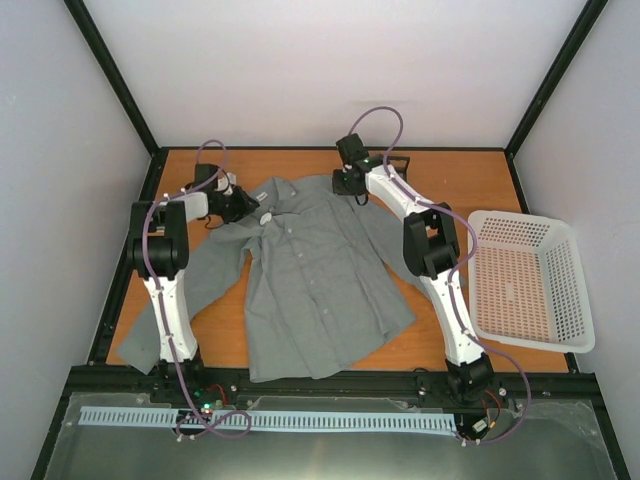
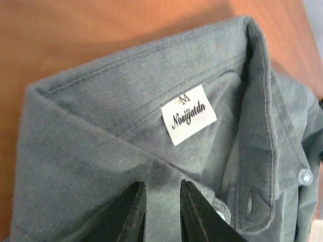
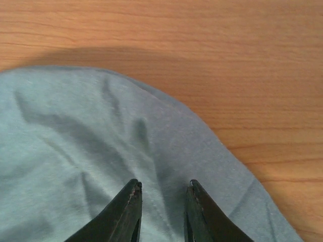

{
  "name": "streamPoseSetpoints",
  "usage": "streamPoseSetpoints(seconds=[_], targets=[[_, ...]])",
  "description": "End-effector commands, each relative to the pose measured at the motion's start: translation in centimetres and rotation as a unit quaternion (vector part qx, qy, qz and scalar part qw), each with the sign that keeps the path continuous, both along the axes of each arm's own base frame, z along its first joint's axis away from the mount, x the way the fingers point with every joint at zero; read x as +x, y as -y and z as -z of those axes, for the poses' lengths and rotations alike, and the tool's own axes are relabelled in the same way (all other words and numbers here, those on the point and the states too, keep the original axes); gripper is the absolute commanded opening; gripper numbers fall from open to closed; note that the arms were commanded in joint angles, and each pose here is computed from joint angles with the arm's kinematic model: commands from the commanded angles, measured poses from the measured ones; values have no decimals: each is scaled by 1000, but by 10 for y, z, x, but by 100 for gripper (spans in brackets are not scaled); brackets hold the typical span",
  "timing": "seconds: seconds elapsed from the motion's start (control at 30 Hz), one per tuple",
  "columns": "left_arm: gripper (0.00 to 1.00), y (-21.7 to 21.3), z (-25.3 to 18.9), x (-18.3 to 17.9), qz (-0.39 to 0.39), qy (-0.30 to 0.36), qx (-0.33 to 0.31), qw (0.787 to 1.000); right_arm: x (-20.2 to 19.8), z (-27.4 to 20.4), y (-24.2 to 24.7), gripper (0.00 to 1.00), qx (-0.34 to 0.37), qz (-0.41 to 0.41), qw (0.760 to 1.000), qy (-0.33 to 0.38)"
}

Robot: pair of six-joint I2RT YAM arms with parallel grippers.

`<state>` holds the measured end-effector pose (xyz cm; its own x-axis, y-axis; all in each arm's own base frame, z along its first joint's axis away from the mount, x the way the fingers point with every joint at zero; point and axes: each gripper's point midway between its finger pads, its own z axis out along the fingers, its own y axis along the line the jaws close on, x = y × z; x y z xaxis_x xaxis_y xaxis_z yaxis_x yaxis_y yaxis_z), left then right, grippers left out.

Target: Pin the brooch onto the clothing

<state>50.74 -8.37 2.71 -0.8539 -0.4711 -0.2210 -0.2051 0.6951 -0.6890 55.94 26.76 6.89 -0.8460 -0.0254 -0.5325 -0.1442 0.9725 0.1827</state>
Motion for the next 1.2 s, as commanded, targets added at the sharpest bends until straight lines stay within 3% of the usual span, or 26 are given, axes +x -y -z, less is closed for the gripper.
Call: streamPoseSetpoints(seconds=[0.0, 0.17, 0.33, 0.53, 0.73, 0.9, 1.0, 1.17], targets=[[22, -11, -1, 41, -24, 28, -2, 999, 4, 24, 28, 25, -38, 56, 998, -16], [23, -24, 12, 81, -30, 36, -24, 999, 13, 38, 61, 25, -50, 85, 995, -29], [28, -24, 7, 131, 13, 88, -12, 996, 25, 38, 80, 26, -63, 81, 995, -20], [36, -36, -64, 158, 27, 177, 52, 983, 33, 3, 70, 27, -50, 35, 998, -5], [46, -39, -124, 103, 25, 169, 64, 983, -2, -56, 12, 33, 52, -46, 998, -12], [58, -54, -138, 16, 9, 163, 135, 977, -66, -37, -40, 38, 110, -143, 979, -96], [61, -52, -109, -31, 13, 125, 130, 983, -79, -14, -44, 42, 97, -161, 976, -109], [40, -33, -52, -64, 47, 60, 72, 994, -60, 5, -33, 40, 55, -139, 985, -89]])
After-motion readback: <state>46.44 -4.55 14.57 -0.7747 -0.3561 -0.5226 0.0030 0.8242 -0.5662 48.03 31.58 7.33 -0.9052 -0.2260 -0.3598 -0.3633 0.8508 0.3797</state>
